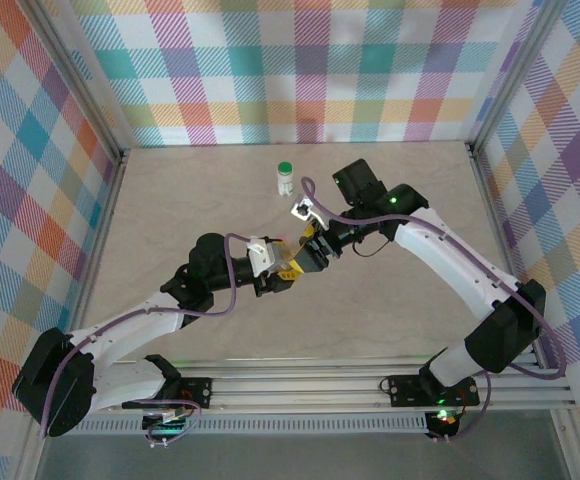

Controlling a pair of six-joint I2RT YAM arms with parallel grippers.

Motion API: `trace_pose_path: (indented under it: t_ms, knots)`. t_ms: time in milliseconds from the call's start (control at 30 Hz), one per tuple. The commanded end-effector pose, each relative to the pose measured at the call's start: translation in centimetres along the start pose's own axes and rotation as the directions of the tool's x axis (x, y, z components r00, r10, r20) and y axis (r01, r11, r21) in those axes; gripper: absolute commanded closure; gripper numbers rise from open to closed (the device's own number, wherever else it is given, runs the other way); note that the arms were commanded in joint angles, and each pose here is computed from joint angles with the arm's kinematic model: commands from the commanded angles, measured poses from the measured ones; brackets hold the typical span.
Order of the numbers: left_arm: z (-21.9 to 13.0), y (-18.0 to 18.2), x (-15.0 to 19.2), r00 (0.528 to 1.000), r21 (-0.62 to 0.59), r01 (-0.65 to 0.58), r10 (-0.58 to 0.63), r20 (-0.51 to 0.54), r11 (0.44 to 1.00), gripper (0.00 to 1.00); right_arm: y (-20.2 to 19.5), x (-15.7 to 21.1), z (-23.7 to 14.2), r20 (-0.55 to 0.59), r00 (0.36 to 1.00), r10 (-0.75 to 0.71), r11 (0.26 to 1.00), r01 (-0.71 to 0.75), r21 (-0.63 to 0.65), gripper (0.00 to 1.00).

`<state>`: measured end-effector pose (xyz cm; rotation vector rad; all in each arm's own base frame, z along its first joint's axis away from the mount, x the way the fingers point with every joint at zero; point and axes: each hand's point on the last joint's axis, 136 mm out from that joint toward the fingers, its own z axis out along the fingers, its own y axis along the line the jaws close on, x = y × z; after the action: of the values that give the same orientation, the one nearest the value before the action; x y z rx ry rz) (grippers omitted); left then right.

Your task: Sort the pills into containers

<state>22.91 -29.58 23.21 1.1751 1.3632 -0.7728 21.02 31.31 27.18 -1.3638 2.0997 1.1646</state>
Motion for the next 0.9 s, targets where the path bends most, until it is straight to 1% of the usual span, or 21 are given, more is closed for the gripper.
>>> trace_pose_path:
  t_ms: [0,133,267,400,467,567,633,733,767,867]
  knots:
    - [-0.1,0.6,-2.7,0.996,-0.029,-0.051,0.053,0.078,0.998,1.0,-0.4,-0.6,0.6,0.024,0.999,0.04,0.999,-0.04,-0.002,0.35]
    - [-0.1,0.7,-2.6,0.996,-0.032,-0.047,0.049,0.071,0.998,1.0,-0.4,-1.2,0.9,0.041,0.997,0.069,0.997,-0.068,-0.025,0.4]
    - [0.1,1.0,-2.4,0.997,-0.047,-0.044,0.047,0.062,0.998,1.0,-0.4,-1.4,1.3,0.033,0.994,0.103,0.994,-0.101,-0.041,0.45]
    - [0.1,1.5,-2.4,0.998,-0.074,-0.036,0.041,0.056,0.997,1.0,-0.7,-1.1,1.3,0.013,0.994,0.111,0.994,-0.111,-0.018,0.61]
    - [0.1,1.9,-2.2,0.998,-0.096,-0.033,0.038,0.049,0.995,1.0,-0.9,-1.0,1.2,0.008,0.993,0.119,0.993,-0.119,-0.003,0.67]
    - [0.2,2.5,-1.9,0.999,-0.131,-0.025,0.03,0.039,0.991,0.99,-1.2,-1.0,1.0,0.008,0.991,0.133,0.991,-0.133,0.028,0.72]
    - [0.2,2.7,-1.8,0.999,-0.143,-0.023,0.029,0.038,0.989,0.9,-1.7,-1.1,0.8,0.012,0.989,0.145,0.988,-0.145,0.055,0.76]
    - [0.1,2.9,-1.9,0.999,-0.156,-0.017,0.024,0.042,0.988,0.64,-2.2,-1.4,0.3,0.026,0.989,0.148,0.985,-0.15,0.082,0.79]
    - [0.1,2.9,-1.9,0.999,-0.159,-0.015,0.022,0.042,0.987,0.56,-2.4,-1.5,0.1,0.035,0.983,0.182,0.979,-0.185,0.09,0.79]
    - [-0.1,3.1,-1.8,0.999,-0.174,-0.016,0.023,0.04,0.985,0.4,-3.0,-1.7,-0.6,0.051,0.98,0.192,0.973,-0.196,0.117,0.81]
